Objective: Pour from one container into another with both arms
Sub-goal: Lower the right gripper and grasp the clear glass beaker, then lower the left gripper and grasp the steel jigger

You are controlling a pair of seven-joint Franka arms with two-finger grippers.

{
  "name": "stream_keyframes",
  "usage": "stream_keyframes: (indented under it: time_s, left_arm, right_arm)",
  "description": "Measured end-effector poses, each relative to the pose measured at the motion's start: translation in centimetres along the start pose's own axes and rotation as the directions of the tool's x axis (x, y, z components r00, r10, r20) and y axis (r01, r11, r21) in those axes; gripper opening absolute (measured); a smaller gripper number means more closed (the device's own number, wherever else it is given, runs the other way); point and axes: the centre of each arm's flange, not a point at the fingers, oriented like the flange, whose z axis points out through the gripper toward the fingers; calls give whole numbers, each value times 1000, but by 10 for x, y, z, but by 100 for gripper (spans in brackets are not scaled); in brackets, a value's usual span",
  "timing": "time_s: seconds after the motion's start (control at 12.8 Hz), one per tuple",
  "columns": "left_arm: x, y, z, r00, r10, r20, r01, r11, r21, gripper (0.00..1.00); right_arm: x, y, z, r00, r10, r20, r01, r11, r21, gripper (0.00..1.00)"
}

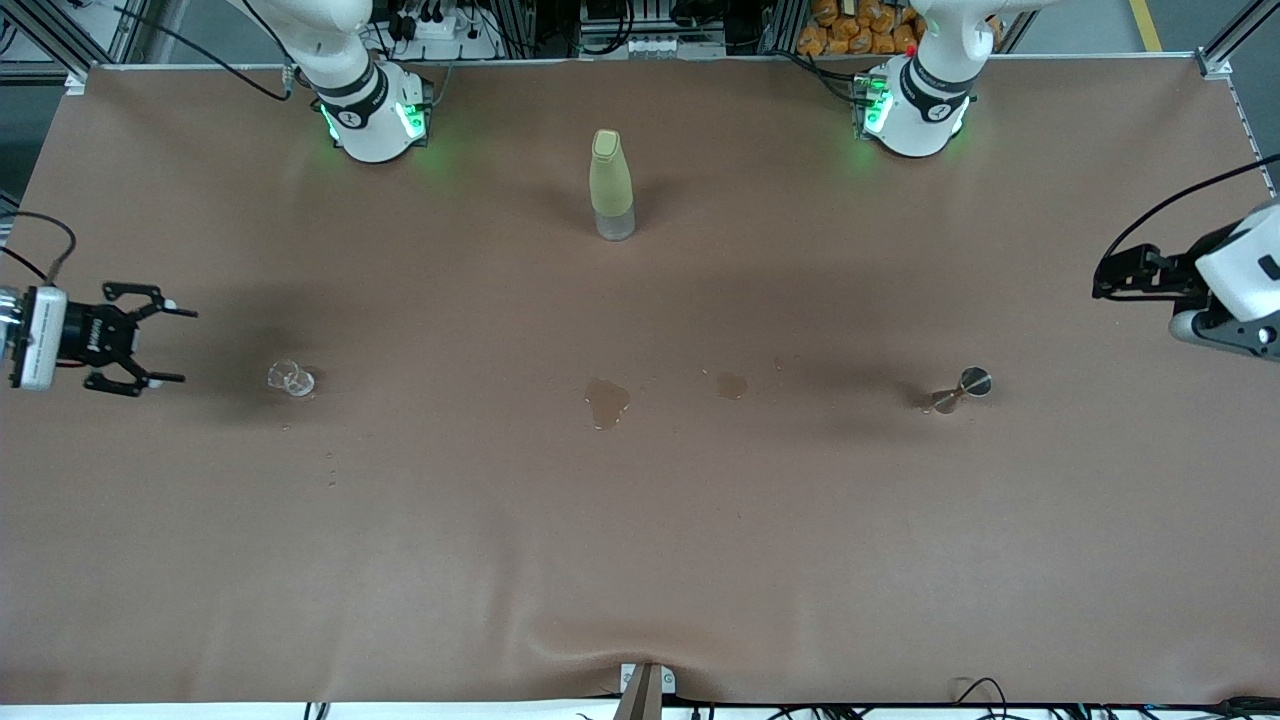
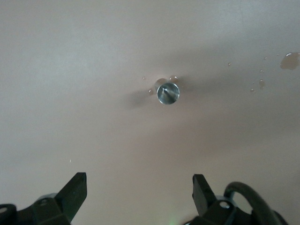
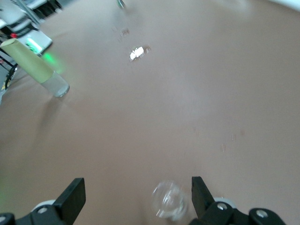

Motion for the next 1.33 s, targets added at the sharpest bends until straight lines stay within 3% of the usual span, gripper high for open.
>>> stream_keyframes:
  time_s: [0.23,0.47,0.78,1.09,1.33]
  left_arm:
    - [1,-24,15,989,132,-61,-140,981,-133,100]
    - [12,-30,40,960,255,-111,-275,936,-222,100]
    - [21,-54,81,799,548,-249,-600,756,-262,100]
    - [12,-96,125,662,645,-381,-748,603,-279,100]
    - [6,-120,162,560,685,-466,-828,490,-274,100]
  right_arm:
    - [-55,17,43,991,-8,-137,12,999,32,100]
    - [-105,21,57,971,9,-241,-7,1000,8,100]
    - [-144,28,83,941,-70,-331,61,997,-37,100]
    - [-174,39,125,910,-102,-403,110,994,-4,100]
    - [-179,43,133,895,-123,-429,140,990,8,100]
